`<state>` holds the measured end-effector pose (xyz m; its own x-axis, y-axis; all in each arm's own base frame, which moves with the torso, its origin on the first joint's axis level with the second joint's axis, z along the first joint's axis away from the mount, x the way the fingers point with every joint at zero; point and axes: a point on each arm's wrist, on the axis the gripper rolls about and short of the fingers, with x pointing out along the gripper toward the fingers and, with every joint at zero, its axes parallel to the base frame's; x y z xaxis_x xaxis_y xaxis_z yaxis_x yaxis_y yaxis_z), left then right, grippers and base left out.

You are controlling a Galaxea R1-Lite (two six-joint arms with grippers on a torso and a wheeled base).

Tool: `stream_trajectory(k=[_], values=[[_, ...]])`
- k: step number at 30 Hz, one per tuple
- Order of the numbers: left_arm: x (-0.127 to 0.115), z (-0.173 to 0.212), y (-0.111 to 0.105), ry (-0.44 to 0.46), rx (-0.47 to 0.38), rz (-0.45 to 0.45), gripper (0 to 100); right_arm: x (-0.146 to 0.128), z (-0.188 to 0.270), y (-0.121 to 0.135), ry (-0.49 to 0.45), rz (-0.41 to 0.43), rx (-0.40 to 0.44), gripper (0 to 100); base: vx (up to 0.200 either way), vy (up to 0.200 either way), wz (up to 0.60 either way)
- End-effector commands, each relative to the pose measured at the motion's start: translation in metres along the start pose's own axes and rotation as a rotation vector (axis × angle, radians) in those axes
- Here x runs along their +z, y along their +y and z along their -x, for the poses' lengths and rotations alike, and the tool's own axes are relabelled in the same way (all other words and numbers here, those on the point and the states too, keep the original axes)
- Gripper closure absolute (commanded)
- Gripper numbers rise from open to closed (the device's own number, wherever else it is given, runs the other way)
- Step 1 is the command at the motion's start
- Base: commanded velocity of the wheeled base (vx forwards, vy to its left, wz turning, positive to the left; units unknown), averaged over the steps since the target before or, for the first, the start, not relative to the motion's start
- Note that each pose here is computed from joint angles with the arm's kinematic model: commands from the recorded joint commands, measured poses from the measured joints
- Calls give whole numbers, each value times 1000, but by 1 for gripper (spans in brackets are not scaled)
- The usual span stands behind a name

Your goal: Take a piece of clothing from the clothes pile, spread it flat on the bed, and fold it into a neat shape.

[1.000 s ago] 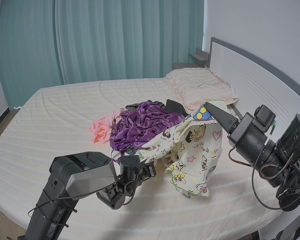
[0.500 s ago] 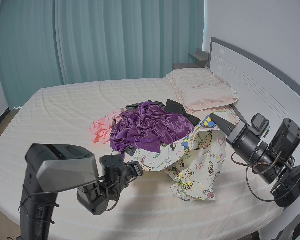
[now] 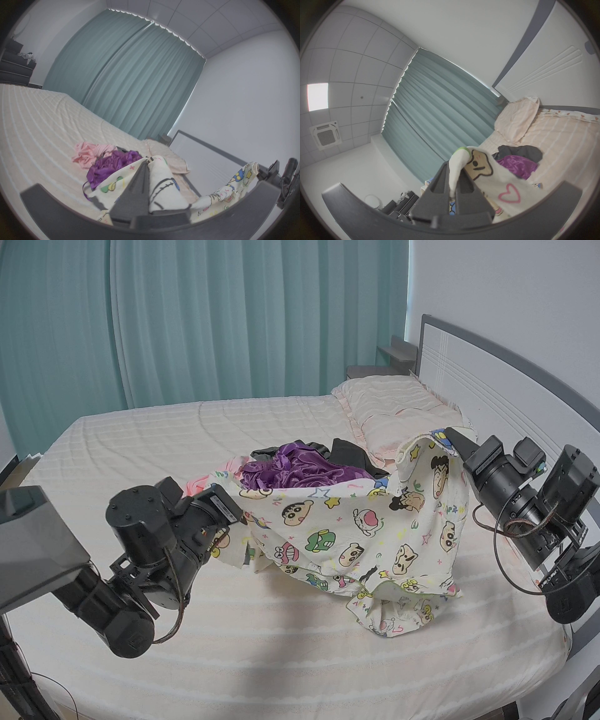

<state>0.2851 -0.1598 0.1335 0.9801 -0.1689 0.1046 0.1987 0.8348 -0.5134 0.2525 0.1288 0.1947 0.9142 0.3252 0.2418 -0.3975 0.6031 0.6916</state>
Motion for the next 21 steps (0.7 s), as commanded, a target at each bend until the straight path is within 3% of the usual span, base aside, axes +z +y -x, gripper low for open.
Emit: stream_trajectory(k=[1,5,8,14,17,21], values=[[38,20,-21,-99,-53,43,100,1,13,31,67,-32,126,100,0,0,0],[15,22,-30,-23,-82,40,100,-26,5,16,198,-68,123,100,0,0,0],[-14,10,-23,34,-55,14,100,-41,-12,7,220,-83,112,100,0,0,0],[-16,6,-22,39,-46,156,100,-54,-20,-3,247,-81,89,100,0,0,0],[-21,10,-20,63,-38,163,100,-59,-8,-17,279,-75,32,100,0,0,0],[-26,14,-16,87,-29,163,100,-57,5,-24,267,-94,22,100,0,0,0]])
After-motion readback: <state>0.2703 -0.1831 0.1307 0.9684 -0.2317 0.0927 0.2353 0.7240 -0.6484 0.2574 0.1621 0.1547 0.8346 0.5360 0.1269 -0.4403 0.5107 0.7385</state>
